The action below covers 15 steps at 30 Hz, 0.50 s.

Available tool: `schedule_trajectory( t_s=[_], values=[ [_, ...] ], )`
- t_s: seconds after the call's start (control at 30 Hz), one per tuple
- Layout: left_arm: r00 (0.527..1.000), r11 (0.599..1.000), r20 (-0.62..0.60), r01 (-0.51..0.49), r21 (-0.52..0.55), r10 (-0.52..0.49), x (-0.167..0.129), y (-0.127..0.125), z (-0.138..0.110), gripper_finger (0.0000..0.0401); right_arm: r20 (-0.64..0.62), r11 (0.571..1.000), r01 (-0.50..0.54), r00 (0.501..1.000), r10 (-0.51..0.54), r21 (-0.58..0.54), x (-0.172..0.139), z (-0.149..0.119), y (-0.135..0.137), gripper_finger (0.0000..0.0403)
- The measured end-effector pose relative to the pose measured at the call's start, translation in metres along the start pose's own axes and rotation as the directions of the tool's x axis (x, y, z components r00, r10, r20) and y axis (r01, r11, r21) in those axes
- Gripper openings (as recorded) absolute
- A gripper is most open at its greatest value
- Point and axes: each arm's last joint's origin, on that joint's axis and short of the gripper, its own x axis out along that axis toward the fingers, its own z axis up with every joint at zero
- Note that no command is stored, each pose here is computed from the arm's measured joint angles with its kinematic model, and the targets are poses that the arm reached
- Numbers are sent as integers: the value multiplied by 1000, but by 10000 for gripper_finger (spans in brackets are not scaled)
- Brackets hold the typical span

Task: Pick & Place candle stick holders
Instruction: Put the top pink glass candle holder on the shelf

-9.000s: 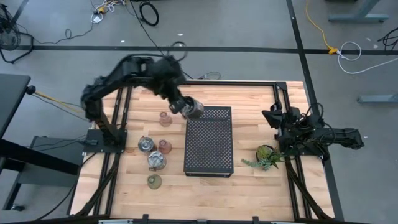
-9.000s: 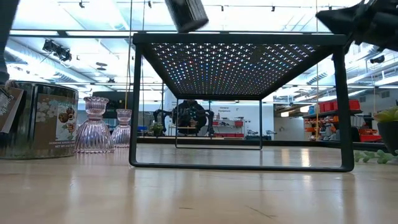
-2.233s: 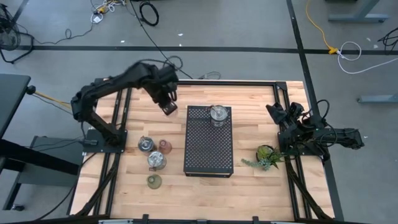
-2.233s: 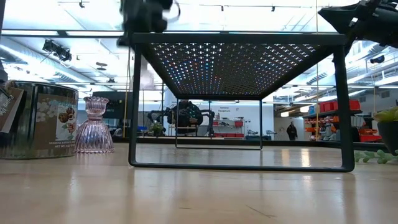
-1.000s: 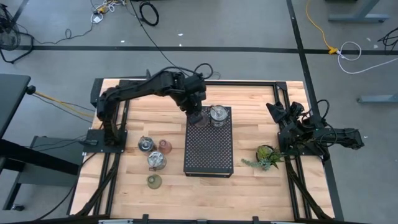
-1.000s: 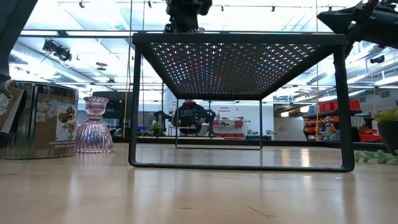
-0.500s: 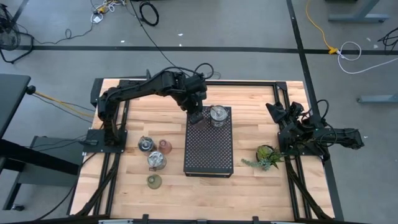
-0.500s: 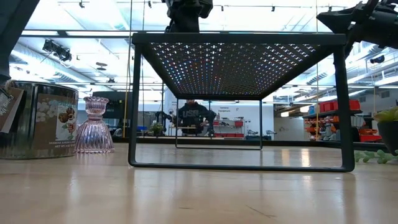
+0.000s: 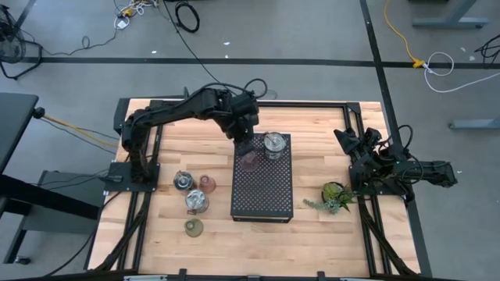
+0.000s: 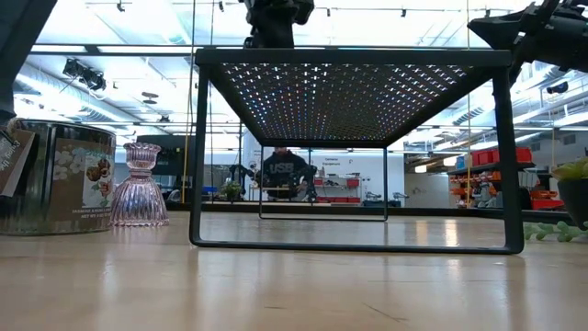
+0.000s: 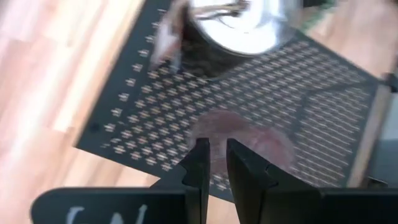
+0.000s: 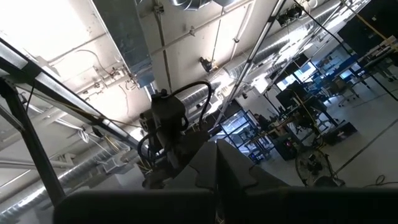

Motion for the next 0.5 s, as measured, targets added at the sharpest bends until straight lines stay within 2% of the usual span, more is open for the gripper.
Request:
schedule_trajectory(
  t_s=[0.1, 0.2, 0.3, 0.4, 0.5],
  values=[
    [998, 998, -4, 65, 1, -65, -12, -3, -5, 55, 0, 1000, 0, 1000, 0, 0, 0, 0, 0, 6],
    [997, 996, 9, 83, -16, -83, -26, -5, -10, 55, 0, 1000, 1, 1000, -1, 0, 0, 0, 0, 6],
    [984, 983, 0, 179, -29, -179, -39, -14, -17, 55, 0, 1000, 1, 1000, -1, 0, 0, 0, 0, 6],
    [978, 978, -34, 208, 5, -208, -37, -34, -24, 55, -1, 1000, 2, 1000, -2, 0, 0, 0, 0, 6],
    [981, 981, -78, 182, 60, -178, -26, -54, -31, 55, -4, 1000, 3, 1000, -4, -2, 0, 0, 0, 6]
  ],
)
